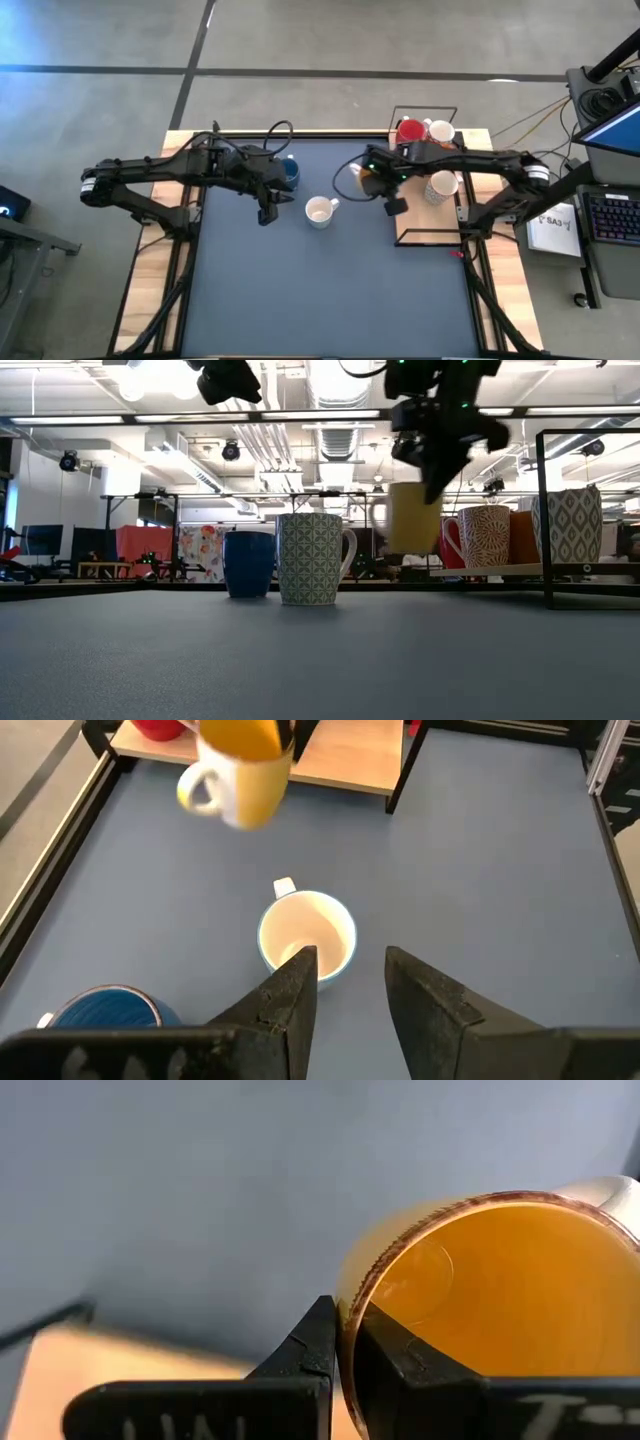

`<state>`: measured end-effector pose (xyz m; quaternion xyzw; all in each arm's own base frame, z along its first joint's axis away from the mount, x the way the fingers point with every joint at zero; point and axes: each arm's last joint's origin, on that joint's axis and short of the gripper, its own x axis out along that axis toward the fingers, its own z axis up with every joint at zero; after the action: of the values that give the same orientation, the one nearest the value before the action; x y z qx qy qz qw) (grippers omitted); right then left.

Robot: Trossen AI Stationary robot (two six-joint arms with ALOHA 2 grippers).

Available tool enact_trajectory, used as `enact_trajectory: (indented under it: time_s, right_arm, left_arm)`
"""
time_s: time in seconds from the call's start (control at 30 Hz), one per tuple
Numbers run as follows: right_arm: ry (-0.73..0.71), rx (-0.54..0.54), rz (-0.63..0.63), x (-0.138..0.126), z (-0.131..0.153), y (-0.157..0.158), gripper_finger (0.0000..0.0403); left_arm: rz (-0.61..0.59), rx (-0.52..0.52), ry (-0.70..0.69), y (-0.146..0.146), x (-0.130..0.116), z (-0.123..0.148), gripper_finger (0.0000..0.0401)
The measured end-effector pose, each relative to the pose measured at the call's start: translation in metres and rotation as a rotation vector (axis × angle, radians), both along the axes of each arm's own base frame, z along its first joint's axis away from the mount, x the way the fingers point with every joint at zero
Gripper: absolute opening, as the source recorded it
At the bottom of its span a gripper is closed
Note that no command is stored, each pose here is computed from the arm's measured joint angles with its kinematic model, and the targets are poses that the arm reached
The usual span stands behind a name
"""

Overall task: Place coffee mugs
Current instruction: Put the yellow mug on the shelf

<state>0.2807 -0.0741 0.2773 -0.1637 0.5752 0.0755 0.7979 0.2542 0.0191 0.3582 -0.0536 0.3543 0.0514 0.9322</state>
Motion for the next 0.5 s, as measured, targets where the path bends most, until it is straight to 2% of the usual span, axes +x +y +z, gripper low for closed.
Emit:
enact_trajectory:
  time_s: [0.33,0.5]
  right_arm:
    - [0.231,0.059,0.003,-0.034,0.005,0.009,0.0013]
    - [0.254,0.072,-0.032,-0.037,0.002,0.010,0.0013]
  left_arm:
    - [0.000,0.002,-0.026,0.000,0.002,0.002,0.0102]
    - [0.011,0.012,-0.027,0.001,0.002,0.002,0.0102]
